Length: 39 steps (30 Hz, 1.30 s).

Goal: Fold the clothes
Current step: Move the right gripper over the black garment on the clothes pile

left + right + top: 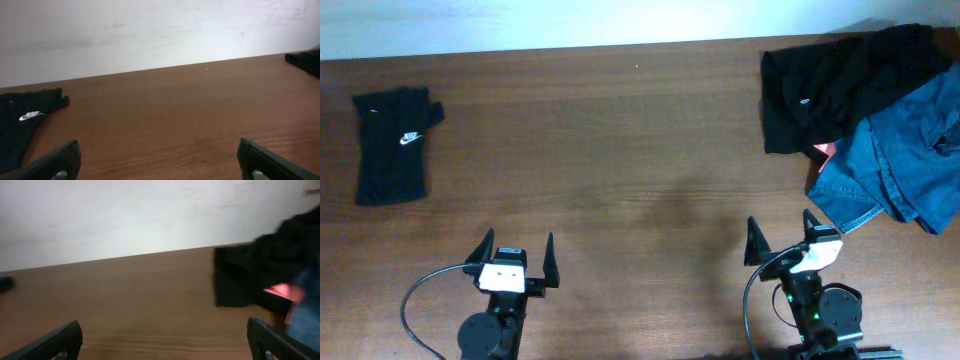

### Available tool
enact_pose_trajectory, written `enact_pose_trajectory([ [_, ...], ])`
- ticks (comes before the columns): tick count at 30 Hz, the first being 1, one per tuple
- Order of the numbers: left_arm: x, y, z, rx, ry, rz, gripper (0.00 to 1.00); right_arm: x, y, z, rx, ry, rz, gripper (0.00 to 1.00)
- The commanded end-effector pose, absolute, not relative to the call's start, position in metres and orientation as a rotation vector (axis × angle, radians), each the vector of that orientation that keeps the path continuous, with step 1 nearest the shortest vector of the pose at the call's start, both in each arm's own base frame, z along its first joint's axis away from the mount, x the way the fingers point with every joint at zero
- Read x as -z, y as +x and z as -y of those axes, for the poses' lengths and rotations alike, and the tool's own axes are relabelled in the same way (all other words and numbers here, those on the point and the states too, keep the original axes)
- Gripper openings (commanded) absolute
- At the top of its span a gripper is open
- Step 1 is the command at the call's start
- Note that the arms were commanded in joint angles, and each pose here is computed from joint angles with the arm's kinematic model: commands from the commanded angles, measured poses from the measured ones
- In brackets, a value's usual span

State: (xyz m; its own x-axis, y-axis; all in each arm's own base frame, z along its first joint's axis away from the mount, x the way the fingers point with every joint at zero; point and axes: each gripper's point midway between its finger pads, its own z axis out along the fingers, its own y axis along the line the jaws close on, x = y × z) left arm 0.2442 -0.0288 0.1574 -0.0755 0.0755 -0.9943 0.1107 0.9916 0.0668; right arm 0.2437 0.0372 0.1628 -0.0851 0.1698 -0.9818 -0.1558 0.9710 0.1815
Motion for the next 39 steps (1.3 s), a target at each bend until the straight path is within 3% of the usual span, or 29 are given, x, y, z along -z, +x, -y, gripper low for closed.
enact_pose_trajectory([
  [1, -0.157, 0.244, 0.026, 0.005, 0.148, -1.640, 0.99, -0.171, 0.238, -0.059, -0.375, -0.102, -1.606, 0.99],
  [5, -0.157, 0.244, 0.027, 0.005, 0.148, -1.640, 0.99, -0.214, 0.229, -0.066, -0.437, -0.116, -1.522, 0.99],
  [13, -0.157, 0.244, 0.027, 0.005, 0.148, -1.640, 0.99, -0.344, 0.196, -0.031, -0.312, 0.025, -1.340, 0.99],
  [17, -0.157, 0.244, 0.026, 0.004, 0.148, -1.640, 0.99, -0.374, 0.201, -0.030, -0.303, 0.036, -1.434, 0.99],
  [24, -0.157, 0.244, 0.027, 0.005, 0.149, -1.640, 0.99, -0.402, 0.253, -0.028, -0.178, 0.015, -1.723, 0.99],
  [30, -0.157, 0.244, 0.026, 0.004, 0.148, -1.640, 0.99, -0.405, 0.317, -0.010, -0.009, 0.086, -1.919, 0.99],
  [39, -0.157, 0.244, 0.027, 0.005, 0.148, -1.640, 0.99, -0.413, 0.373, 0.029, 0.149, 0.222, -2.088, 0.99],
])
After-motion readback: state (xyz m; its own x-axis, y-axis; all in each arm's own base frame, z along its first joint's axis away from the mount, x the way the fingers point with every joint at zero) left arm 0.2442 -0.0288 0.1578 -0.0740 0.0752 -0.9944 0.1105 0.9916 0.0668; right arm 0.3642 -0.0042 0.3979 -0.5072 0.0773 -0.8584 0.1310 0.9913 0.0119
